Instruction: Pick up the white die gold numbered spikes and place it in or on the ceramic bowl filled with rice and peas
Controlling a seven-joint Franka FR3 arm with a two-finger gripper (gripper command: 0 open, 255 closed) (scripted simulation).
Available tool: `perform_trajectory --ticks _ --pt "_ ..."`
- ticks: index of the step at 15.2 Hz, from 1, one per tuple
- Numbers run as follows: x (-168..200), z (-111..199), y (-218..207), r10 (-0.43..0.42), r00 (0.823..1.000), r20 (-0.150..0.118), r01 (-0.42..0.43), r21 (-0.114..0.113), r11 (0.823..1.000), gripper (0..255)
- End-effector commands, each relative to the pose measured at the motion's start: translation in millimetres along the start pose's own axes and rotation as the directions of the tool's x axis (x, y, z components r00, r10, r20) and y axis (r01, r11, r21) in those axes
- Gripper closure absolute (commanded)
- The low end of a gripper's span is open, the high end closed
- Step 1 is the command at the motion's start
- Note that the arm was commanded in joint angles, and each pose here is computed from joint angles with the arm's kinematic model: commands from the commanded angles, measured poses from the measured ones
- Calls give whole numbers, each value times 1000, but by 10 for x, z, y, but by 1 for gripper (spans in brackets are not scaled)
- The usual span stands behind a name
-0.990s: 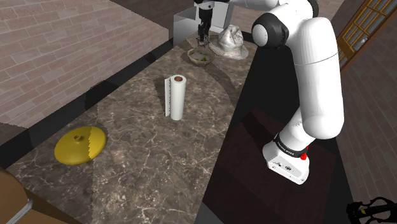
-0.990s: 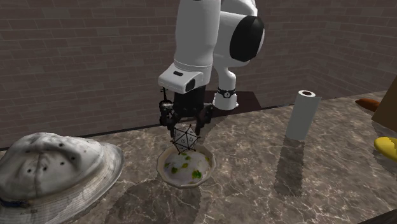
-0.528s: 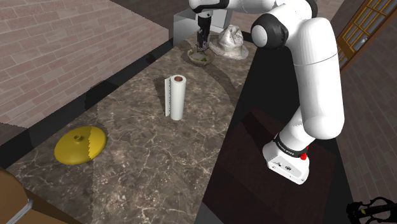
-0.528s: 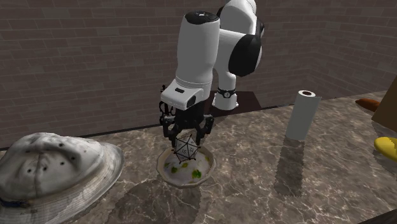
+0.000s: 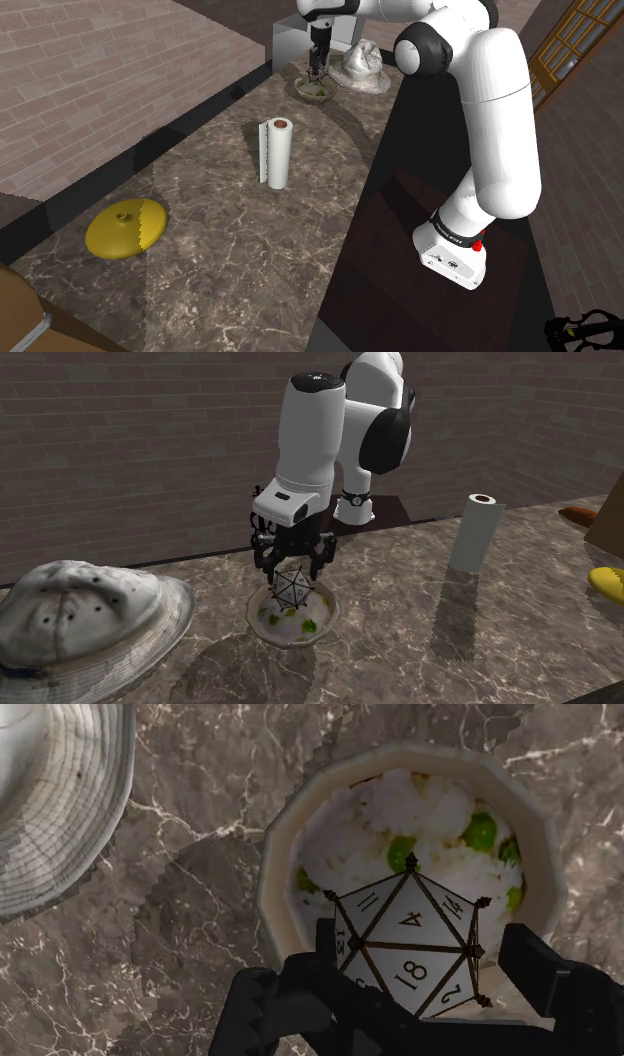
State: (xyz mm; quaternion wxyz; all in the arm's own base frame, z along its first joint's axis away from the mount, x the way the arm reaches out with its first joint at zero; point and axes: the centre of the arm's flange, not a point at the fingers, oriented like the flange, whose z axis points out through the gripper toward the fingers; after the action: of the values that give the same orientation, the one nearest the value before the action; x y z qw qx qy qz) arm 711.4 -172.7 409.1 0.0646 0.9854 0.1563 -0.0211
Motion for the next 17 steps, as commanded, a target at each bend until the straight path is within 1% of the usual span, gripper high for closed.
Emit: perform_trajectory --ticks 1,5,9,17 --pt "-2 13 2 0 1000 2 0 1 1000 0" --pt "-2 11 0 0 1000 2 0 1 1000 0" --pt "-1 -489 0 0 1000 2 0 1 1000 0" --pt "0 -489 0 0 1000 2 0 1 1000 0"
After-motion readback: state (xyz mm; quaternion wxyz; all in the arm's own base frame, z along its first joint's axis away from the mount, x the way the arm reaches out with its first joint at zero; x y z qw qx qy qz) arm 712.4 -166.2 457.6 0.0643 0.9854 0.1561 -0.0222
